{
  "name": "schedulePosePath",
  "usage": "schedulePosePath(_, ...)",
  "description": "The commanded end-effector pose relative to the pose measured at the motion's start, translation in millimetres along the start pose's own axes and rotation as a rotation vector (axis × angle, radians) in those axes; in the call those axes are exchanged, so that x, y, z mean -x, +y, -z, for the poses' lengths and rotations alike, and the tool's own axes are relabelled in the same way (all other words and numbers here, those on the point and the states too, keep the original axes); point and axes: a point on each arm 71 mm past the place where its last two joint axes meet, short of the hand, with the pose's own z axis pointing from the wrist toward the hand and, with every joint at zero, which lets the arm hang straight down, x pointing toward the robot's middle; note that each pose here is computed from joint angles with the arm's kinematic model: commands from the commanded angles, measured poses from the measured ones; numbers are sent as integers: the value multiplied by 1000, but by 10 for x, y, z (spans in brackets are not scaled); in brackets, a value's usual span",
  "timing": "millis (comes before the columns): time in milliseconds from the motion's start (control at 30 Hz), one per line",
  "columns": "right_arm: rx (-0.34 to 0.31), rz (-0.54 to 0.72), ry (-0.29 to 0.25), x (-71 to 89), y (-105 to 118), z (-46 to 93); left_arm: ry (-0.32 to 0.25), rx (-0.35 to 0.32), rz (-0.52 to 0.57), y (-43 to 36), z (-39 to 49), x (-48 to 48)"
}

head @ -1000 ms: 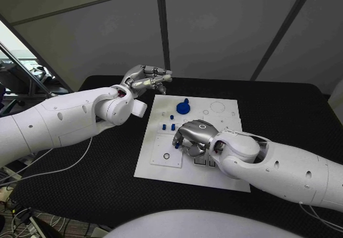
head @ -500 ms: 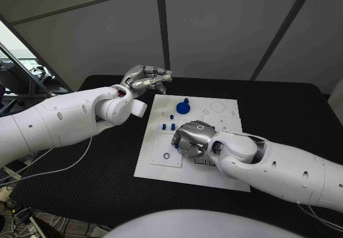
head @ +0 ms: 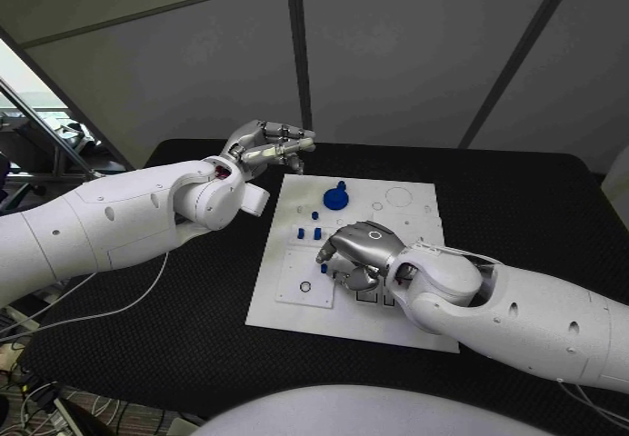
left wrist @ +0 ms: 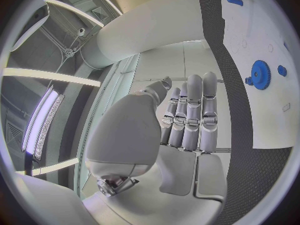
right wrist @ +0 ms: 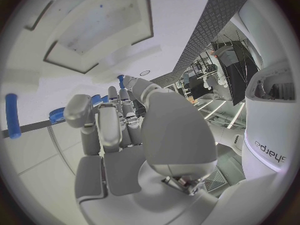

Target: Assemble the parts on the task board

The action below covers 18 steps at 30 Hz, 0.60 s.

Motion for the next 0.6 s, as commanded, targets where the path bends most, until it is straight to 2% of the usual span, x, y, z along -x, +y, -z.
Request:
schedulePosePath(33,16,-22,-107,94,13,45,9,-2,8,-12,-2,-1)
schedulePosePath(100,7,-42,-135,134,-20,129,9,-1,8,-12,1,4)
schedulePosePath(300,-61,-54,-136,247,-207,291,9,1,8,-8,1,7)
schedulePosePath(467,-121,-24,-92,389,-416,440,8,3,7,-2,4,14)
schedulePosePath(600,-165,17,-32,456,-560,558,9,4,7,1,4,15)
